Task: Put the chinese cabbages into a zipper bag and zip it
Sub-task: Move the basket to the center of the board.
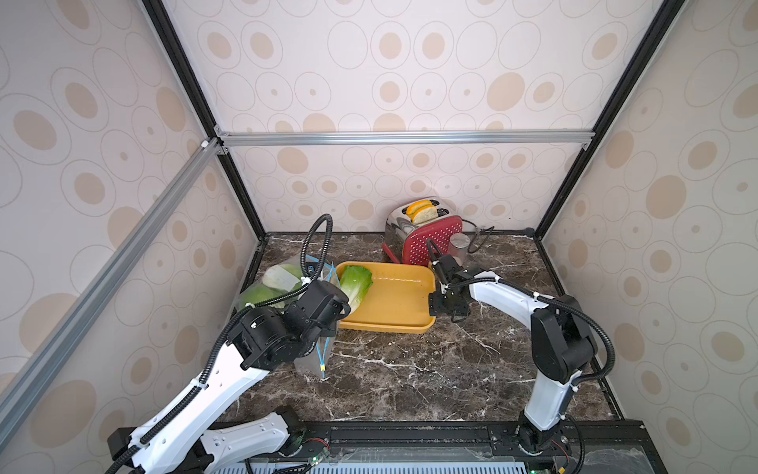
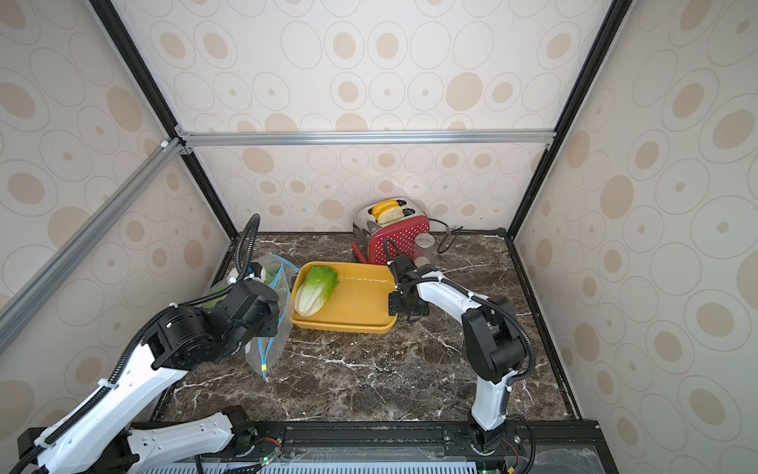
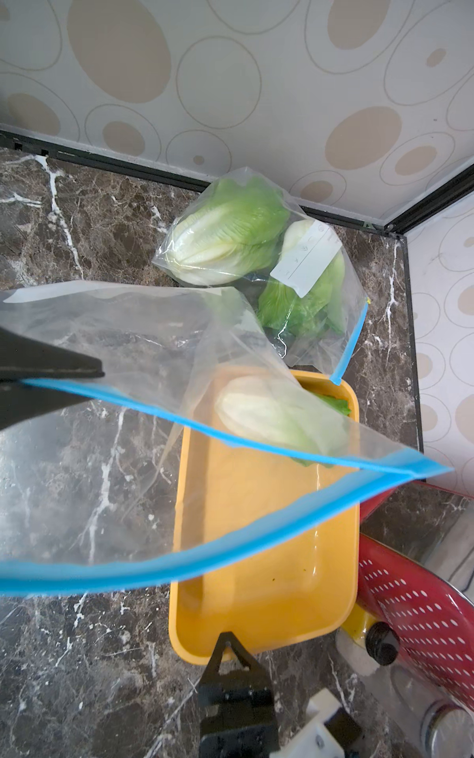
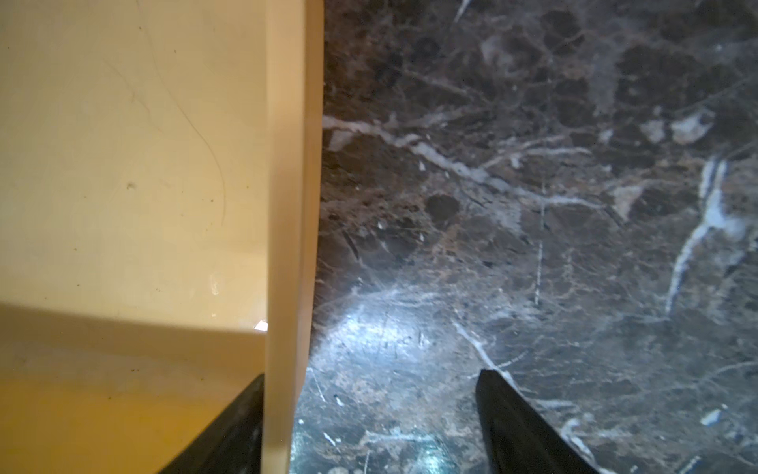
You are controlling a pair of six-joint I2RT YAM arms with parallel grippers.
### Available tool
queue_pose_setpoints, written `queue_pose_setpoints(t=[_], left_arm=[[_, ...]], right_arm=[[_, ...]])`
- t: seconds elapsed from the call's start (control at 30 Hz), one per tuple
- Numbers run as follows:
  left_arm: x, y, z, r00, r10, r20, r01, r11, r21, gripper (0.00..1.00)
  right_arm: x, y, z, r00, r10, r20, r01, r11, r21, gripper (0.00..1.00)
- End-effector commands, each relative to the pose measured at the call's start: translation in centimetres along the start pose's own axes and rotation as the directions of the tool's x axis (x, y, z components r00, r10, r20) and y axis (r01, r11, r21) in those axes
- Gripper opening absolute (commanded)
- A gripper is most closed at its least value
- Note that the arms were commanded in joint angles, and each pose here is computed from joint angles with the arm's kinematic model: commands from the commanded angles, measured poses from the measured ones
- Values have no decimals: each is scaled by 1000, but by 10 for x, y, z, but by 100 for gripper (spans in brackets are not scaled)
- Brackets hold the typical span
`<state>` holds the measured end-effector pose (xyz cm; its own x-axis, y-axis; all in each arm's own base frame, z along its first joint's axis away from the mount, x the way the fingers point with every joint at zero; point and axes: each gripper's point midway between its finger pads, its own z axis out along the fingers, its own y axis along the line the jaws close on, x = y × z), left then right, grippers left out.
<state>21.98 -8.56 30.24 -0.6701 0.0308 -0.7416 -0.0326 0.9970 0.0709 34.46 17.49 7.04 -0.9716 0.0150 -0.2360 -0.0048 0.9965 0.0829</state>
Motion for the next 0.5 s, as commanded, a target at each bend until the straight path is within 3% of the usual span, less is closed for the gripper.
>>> queue_pose_setpoints(t=[0.0,0.33,0.47], left_arm=[[-7,11,-8,1000,-7,19,7,999,-36,4],[-11,-16,3,1000,21,-3,-21,999,34,4],[-14,-42,17,999,47,-15,-46,995,89,5]], right_arm=[[13,-28,-10,999,34,-8,-33,999,33,77],[48,-125,-23,978,209,-11,-207,975,79,75],[48,-139,-39,963,268,7,-268,962,44,76]])
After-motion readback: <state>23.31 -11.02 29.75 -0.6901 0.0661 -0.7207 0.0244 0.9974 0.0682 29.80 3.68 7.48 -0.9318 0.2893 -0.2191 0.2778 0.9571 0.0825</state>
